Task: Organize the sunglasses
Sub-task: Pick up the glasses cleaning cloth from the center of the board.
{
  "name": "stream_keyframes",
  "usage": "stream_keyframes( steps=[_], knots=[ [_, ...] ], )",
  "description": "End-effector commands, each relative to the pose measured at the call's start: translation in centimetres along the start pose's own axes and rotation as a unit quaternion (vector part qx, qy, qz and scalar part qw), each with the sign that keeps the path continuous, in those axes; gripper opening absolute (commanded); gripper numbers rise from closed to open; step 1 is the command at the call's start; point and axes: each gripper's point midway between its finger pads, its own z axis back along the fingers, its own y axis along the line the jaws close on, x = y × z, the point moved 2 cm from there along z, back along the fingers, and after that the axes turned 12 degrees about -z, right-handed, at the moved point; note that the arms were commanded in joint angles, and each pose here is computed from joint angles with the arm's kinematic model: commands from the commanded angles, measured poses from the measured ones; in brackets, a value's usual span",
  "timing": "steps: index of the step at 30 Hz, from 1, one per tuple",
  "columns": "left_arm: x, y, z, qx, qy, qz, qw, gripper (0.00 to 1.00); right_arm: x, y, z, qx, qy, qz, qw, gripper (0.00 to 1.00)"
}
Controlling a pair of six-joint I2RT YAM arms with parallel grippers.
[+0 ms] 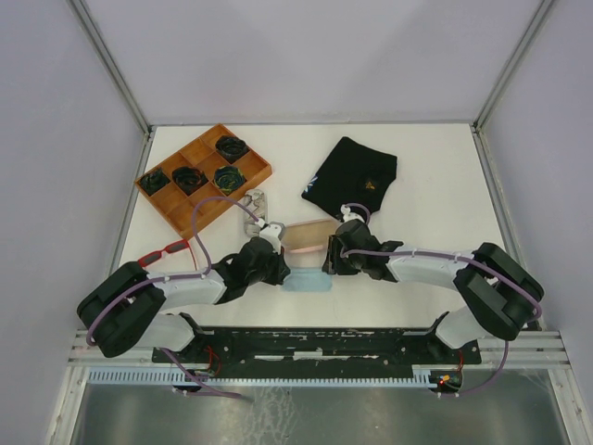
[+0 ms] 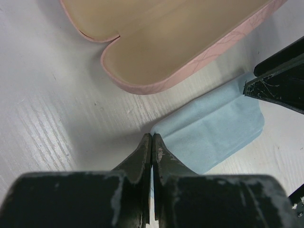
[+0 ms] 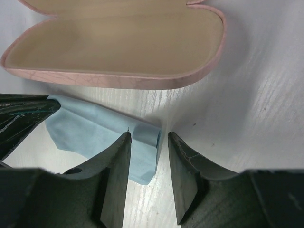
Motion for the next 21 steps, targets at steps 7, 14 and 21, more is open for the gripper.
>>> stream_keyframes(
  steps=[7, 14, 21],
  knots=[
    [0.8, -0.2, 0.2, -0.002, -0.015, 0.004, 1.000, 0.03, -0.6, 0.1, -0.4, -0.007, 0.026, 0.008, 1.000, 0.42],
    [0.7, -0.2, 0.2, -0.005, -0.014, 0.003, 1.000, 0.03, -0.9, -0.6, -0.7, -0.020, 0.028, 0.007, 0.999, 0.36],
    [0.9, -0.3, 0.0, -0.007, -0.014, 0.002, 1.000, 0.03, -0.9, -1.1, -0.8, -0.028, 0.022, 0.011, 0.999, 0.20]
  ],
)
